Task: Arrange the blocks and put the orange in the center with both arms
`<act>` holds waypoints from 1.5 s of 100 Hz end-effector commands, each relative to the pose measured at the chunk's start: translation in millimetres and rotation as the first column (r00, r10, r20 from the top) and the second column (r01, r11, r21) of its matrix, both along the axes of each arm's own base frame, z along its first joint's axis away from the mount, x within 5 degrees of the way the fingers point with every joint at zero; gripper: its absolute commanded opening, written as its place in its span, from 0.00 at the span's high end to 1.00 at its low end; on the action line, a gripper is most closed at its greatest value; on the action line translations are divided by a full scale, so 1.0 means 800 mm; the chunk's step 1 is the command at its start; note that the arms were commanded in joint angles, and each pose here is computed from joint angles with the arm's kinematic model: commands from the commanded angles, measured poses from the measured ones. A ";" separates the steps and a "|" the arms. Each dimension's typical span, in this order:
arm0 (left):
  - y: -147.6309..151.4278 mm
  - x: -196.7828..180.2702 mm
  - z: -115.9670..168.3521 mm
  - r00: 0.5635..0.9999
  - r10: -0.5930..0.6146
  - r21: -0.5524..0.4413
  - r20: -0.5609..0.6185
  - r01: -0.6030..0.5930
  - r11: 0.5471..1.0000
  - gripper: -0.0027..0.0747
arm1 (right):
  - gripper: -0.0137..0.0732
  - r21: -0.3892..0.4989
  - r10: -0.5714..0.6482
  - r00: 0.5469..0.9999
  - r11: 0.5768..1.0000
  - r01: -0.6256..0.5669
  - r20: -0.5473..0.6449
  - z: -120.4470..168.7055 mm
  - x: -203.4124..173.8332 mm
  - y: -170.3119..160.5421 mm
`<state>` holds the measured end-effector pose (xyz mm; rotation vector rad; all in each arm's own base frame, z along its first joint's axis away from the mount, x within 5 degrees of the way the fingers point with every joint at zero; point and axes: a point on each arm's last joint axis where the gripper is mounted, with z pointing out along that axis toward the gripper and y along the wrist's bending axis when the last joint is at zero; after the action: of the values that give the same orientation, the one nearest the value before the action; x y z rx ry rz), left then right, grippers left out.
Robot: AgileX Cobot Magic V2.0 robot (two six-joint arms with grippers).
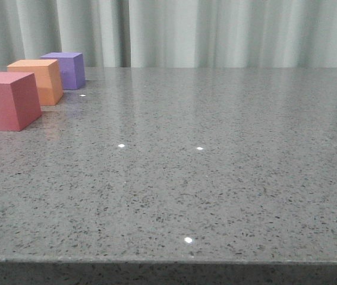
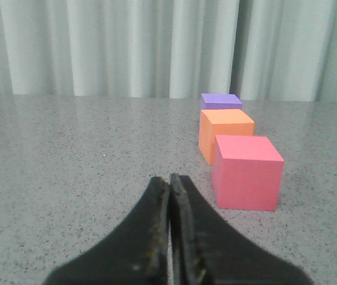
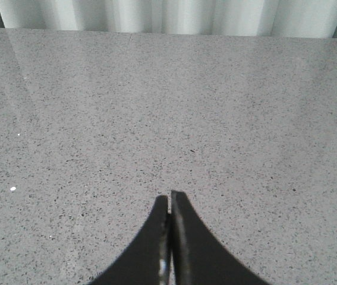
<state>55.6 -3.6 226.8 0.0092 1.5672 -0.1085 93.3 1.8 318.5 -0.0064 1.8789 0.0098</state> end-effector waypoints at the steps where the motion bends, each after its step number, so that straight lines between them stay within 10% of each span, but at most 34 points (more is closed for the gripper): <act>1: -0.001 -0.004 0.007 0.994 -0.006 -0.017 0.111 0.008 1.000 0.99 | 0.92 -0.018 0.013 0.995 1.000 -0.012 0.097 0.018 0.002 0.001; 150: -0.002 -0.001 -0.027 0.991 -0.018 -0.011 0.130 0.019 1.000 0.99 | 0.92 -0.018 0.013 0.995 1.000 -0.012 0.095 0.017 0.003 0.001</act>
<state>55.8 -4.7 210.1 0.0210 1.5118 -0.1154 93.3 1.8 318.7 -0.0067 1.8773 0.0102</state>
